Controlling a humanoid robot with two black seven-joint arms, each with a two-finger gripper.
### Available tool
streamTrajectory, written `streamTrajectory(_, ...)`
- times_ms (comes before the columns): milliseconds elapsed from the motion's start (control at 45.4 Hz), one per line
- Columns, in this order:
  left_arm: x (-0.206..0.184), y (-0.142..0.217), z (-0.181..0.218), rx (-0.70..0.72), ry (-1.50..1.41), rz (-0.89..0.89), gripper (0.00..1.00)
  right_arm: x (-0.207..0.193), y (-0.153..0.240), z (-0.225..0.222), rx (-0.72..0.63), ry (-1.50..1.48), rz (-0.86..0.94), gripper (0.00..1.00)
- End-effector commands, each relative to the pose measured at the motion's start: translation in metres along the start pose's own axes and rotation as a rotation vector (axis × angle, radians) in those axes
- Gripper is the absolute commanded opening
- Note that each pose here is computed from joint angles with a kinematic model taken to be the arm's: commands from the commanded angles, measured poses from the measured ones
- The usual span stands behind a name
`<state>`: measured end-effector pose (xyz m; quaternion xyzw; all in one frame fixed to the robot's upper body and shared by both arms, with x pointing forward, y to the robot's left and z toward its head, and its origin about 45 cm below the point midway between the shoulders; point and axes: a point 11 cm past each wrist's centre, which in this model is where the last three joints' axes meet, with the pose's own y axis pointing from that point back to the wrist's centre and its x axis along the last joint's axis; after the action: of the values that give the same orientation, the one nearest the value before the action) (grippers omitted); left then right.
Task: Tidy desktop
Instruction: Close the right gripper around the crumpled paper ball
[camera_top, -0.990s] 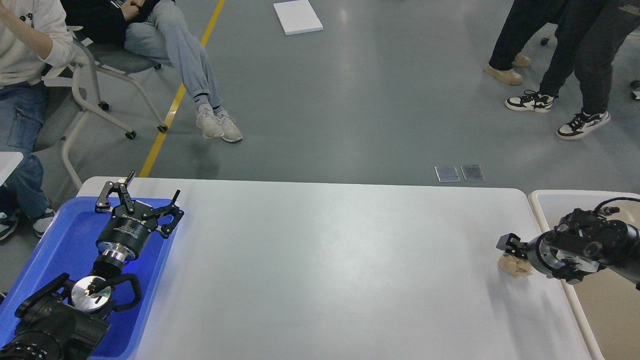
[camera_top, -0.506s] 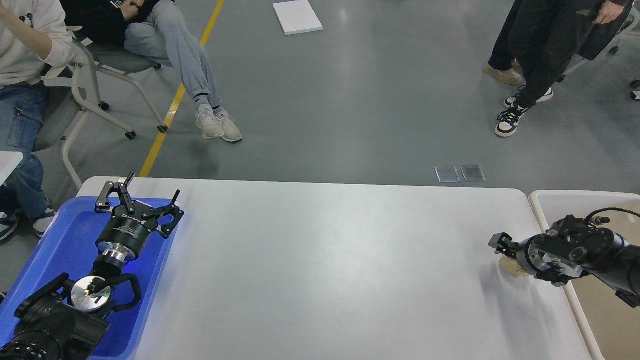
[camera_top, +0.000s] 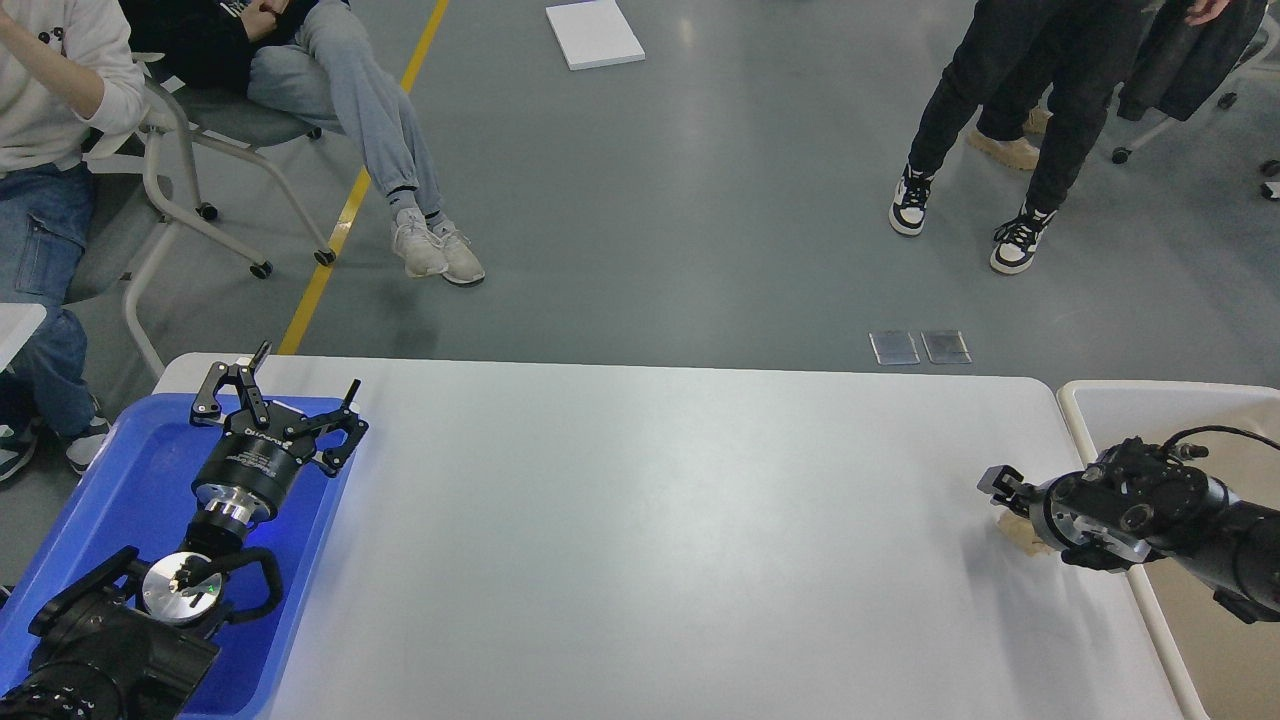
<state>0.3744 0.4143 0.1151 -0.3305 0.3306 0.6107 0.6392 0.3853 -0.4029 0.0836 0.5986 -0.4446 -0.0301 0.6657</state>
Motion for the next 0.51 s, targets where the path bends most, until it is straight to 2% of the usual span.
streamTrajectory(0, 0.0000, 0.0000, -0.0001, 0.001, 0.000, 0.000, 1.00, -0.0056, -0.0022, -0.0008, 0.000, 0.001, 0.006, 0.89)
streamTrajectory(88, 0.0000, 0.0000, -0.0001, 0.001, 0.000, 0.000, 1.00, -0.0093, -0.0030, -0.0006, -0.001, 0.004, -0.002, 0.85)
streamTrajectory(154, 0.0000, 0.0000, -0.0001, 0.001, 0.000, 0.000, 1.00, -0.0104, -0.0032, 0.0001, -0.002, 0.007, -0.004, 0.71)
streamTrajectory(198, 0.0000, 0.0000, -0.0001, 0.001, 0.000, 0.000, 1.00, -0.0125, -0.0034, 0.0001, -0.002, 0.008, -0.009, 0.58)
streamTrajectory(308, 0.0000, 0.0000, 0.0001, -0.001, 0.000, 0.000, 1.00, -0.0149, -0.0042, 0.0023, -0.007, 0.006, -0.014, 0.17)
streamTrajectory(374, 0.0000, 0.0000, -0.0001, 0.001, 0.000, 0.000, 1.00, -0.0125, -0.0040, 0.0025, -0.007, -0.002, -0.008, 0.00)
streamTrajectory(484, 0.0000, 0.0000, 0.0001, -0.001, 0.000, 0.000, 1.00, -0.0108, -0.0028, -0.0008, 0.000, -0.014, -0.009, 0.00)
